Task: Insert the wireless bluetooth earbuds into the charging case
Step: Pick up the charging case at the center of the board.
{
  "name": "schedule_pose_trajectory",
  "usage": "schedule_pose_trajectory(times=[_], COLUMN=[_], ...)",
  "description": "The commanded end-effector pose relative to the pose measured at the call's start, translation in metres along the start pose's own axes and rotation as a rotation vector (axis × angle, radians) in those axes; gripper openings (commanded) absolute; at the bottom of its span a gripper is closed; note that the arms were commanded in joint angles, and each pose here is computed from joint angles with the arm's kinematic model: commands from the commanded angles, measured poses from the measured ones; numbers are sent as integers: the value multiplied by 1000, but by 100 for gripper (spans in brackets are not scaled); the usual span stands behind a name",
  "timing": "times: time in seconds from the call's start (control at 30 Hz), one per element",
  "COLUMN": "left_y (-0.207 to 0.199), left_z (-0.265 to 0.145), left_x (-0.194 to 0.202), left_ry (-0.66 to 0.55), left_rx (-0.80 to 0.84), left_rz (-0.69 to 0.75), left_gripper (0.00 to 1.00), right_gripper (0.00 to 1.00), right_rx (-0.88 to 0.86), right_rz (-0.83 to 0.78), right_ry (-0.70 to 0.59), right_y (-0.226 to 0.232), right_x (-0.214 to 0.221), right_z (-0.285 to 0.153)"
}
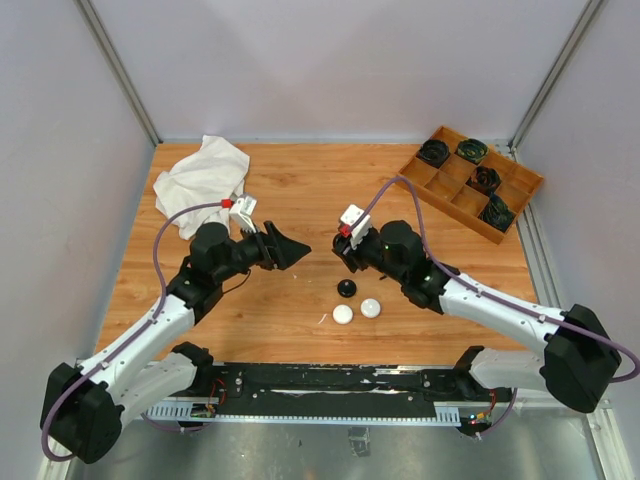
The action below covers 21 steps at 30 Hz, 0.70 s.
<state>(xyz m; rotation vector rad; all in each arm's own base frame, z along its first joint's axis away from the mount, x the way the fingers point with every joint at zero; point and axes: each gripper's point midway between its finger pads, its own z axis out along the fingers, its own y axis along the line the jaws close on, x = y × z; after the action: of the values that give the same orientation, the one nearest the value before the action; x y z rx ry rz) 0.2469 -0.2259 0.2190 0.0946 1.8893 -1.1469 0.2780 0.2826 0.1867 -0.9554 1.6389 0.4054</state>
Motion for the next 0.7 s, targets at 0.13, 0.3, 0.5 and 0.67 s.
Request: schedule_pose_trajectory(times=[0.13,0.3,0.5,0.67], left_y=[-14,-14,-14,-15], left_z=[6,10,16,22], left_x=[-4,-1,4,13], left_ry=[1,18,33,66], left_rx=[93,102,99,99], left_rz=[0,0,9,10], left_gripper=[71,63,57,55], right_gripper=[51,51,51,51], right_rx=[-93,-135,-162,-174], right_rz=[-140,-166,-187,-193], right_ry=[-177,-175,-185,-191], right_y=[28,41,52,56], right_x=[-43,-46,-52,-55], right_z=[5,11,14,14])
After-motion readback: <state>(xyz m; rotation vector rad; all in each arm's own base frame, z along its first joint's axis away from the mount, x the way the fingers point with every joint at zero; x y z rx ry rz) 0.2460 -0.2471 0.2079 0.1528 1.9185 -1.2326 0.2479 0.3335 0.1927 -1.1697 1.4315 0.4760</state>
